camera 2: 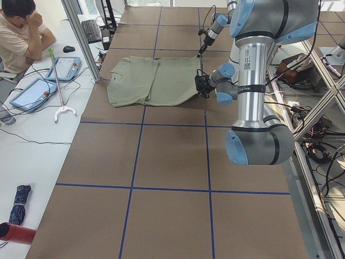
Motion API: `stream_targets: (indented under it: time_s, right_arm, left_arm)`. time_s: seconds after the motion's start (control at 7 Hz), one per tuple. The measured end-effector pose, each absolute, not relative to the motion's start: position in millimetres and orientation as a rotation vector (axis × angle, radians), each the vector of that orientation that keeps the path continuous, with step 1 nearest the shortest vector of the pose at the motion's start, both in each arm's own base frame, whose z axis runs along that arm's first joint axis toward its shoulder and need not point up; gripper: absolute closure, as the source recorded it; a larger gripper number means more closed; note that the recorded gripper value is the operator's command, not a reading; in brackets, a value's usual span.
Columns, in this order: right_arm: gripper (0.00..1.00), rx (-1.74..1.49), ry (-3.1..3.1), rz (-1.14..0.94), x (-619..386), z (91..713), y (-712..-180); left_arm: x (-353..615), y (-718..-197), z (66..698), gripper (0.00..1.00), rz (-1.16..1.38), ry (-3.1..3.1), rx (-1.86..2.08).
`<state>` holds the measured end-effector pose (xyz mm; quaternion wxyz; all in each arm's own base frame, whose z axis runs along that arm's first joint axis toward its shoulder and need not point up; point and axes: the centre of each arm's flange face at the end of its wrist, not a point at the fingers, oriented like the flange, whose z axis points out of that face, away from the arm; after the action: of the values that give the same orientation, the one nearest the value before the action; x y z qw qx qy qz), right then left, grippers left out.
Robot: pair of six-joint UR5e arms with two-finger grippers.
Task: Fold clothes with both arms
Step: 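Lift the hem with both grippers and carry it toward the collar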
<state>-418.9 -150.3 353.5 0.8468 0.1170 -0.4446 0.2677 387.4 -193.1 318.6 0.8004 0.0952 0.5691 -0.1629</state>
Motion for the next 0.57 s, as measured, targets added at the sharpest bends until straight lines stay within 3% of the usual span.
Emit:
stream_targets:
  time_s: [0.57]
  right_arm:
    - [1.00, 0.089, -0.877, 0.449, -305, 230, -152]
  left_arm:
    - [256, -170, 208, 1.00, -0.199, 1.247, 0.041]
